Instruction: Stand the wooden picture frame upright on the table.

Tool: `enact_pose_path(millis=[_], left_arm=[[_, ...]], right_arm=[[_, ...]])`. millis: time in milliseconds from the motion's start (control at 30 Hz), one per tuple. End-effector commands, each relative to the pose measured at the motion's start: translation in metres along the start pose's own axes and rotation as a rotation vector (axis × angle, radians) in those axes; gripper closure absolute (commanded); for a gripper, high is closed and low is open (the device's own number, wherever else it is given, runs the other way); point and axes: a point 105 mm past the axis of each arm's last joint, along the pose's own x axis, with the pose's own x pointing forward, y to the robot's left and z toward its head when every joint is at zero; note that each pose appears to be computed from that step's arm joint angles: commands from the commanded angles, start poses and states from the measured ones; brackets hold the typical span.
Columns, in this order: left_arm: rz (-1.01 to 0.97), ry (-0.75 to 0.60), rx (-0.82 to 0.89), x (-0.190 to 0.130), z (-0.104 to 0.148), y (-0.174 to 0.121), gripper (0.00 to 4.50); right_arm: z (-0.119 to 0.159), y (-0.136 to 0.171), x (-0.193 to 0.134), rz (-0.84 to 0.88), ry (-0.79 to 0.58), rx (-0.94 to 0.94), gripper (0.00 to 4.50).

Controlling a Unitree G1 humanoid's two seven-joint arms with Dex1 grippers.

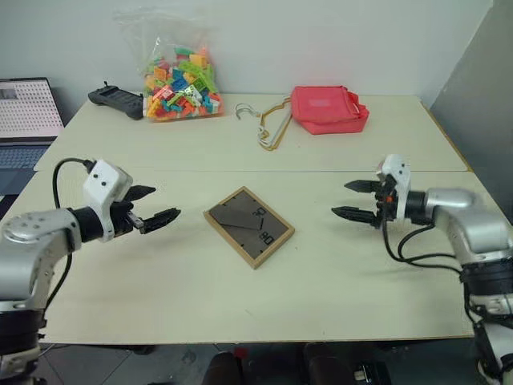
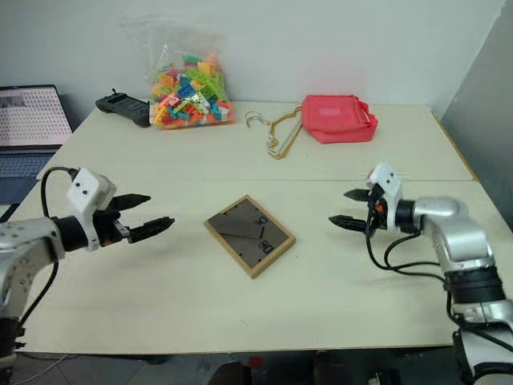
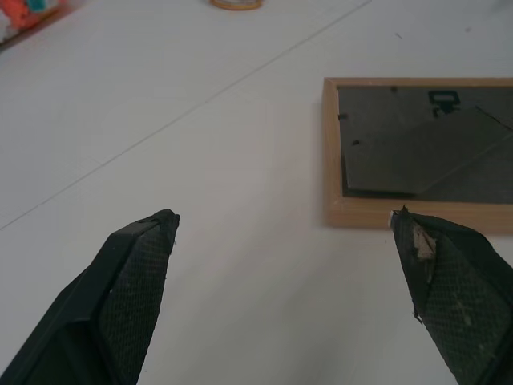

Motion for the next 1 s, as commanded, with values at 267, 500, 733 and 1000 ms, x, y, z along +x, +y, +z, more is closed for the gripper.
enact_pose_path(millis=[267,500,733,1000], left_arm=[[0.051,-0.041,0.051,0.012,0.011,0.003,0.0],[0.096,-0.053,-0.04,0.032,-0.018,-0.014,1.54],[0.023,-0.011,-0.052,0.06,-0.039,-0.04,3.2],[-0.04,-0.032,-0.028,0.099,-0.036,-0.049,4.49]], right_arm=[[0.013,-0.012,0.037,-0.02,-0.047,-0.07,0.21],[-0.016,-0.021,0.069,-0.129,-0.009,-0.083,1.95],[-0.026,0.012,0.101,-0.048,-0.019,-0.103,3.78],[-0.023,0.051,0.117,0.07,-0.04,-0.12,4.5]])
